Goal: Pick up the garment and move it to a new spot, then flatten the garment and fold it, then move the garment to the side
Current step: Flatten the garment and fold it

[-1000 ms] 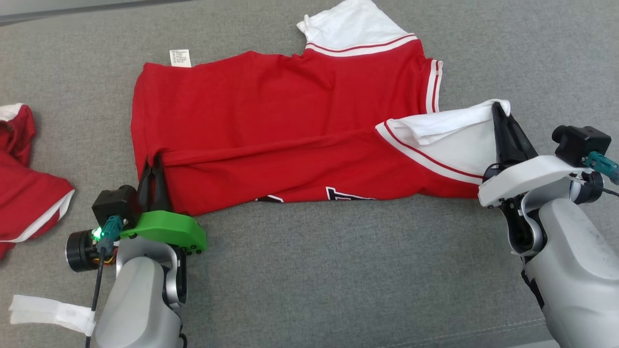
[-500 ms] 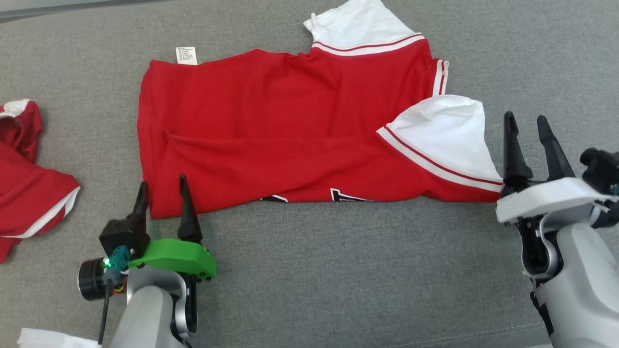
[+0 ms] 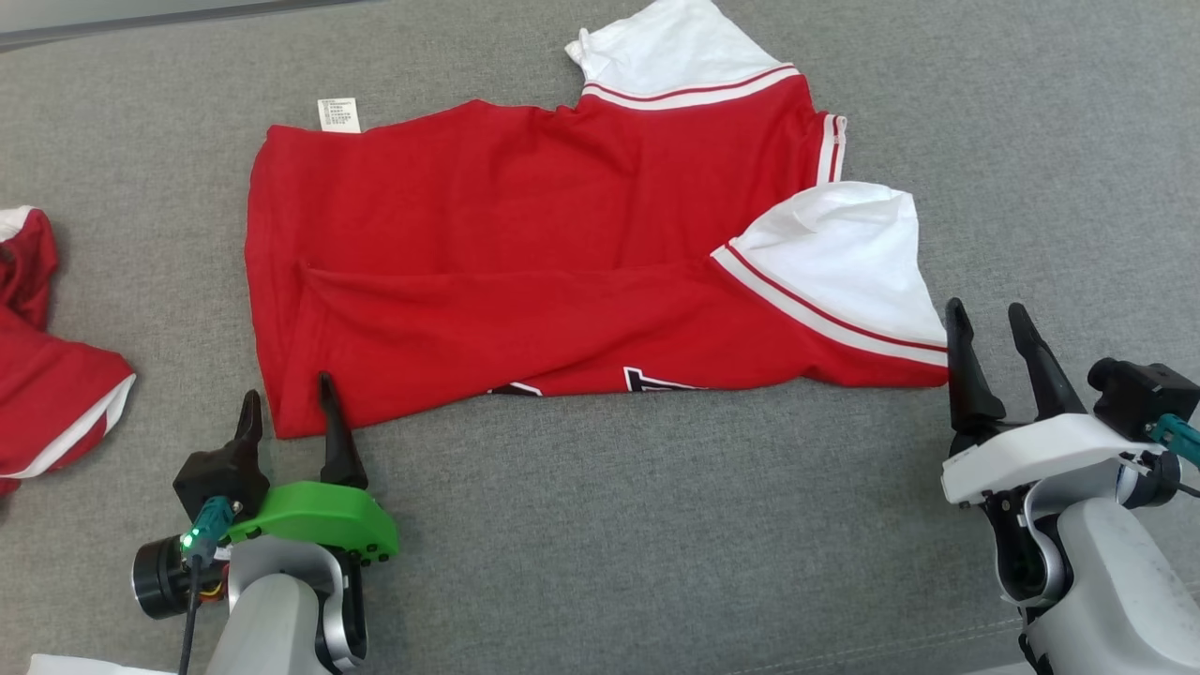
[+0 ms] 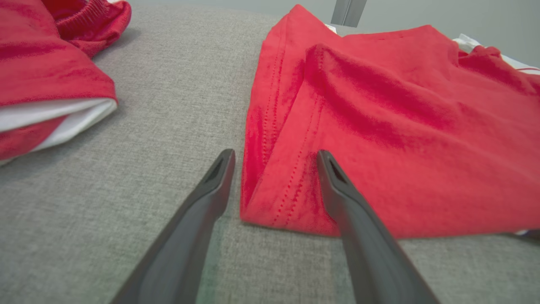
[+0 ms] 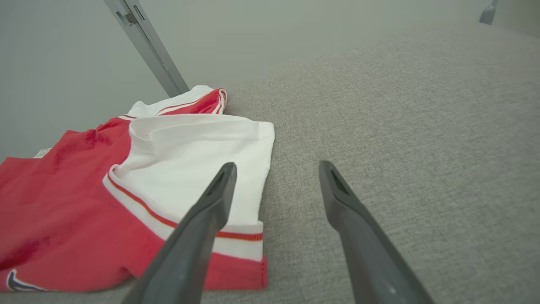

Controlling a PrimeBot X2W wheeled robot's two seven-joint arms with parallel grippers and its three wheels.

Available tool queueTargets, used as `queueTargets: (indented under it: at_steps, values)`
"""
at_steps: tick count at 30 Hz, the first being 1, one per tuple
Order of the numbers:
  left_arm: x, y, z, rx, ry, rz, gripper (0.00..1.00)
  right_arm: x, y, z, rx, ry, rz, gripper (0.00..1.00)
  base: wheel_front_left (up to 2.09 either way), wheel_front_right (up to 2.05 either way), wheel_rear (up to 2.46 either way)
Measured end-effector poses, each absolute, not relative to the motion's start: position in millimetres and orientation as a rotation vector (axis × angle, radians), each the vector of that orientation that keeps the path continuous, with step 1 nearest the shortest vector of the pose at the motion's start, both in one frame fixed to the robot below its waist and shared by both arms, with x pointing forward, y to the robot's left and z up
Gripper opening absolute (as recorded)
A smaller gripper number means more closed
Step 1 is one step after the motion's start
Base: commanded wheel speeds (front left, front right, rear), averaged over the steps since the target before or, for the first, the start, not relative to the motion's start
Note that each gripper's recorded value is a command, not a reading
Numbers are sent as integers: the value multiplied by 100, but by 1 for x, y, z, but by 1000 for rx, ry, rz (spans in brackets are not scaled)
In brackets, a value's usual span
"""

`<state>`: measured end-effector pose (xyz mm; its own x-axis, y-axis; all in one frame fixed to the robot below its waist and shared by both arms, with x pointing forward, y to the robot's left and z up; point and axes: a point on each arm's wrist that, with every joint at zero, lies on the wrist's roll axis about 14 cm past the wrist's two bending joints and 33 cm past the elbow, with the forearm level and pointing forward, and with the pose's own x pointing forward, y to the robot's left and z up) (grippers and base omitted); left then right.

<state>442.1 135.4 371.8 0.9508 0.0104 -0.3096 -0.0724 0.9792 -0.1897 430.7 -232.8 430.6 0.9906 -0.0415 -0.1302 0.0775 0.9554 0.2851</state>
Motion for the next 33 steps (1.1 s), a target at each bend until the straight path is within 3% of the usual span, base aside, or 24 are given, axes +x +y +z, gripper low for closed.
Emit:
queueTargets:
  at_steps: [4,5,7,10,13,16,28,29,32,33]
  values:
    - [444,133,371,-191,314,25,100,426,-228,424,290,149,-48,100,0,0,0]
    - [444,131,371,-188,315,19,89,424,-228,422,290,155,-47,100,0,0,0]
    - [444,129,371,-186,312,4,49,422,-229,420,287,162,-48,100,0,0,0]
    - [444,126,373,-183,307,-11,28,419,-229,417,289,174,-52,100,0,0,0]
    - [442,123,374,-180,307,-23,23,413,-230,412,290,190,-58,100,0,0,0]
    - [438,122,372,-178,316,-25,0,411,-228,410,290,200,-52,100,0,0,0]
    - [437,132,373,-185,314,8,0,408,-207,403,289,232,9,100,0,0,0]
    - [437,132,373,-186,314,9,0,407,-206,401,290,240,12,68,0,0,0]
    - [437,133,373,-195,315,16,0,405,-201,395,289,264,25,0,0,0,0]
    - [437,134,372,-195,316,17,0,406,-200,393,292,269,28,0,0,0,0]
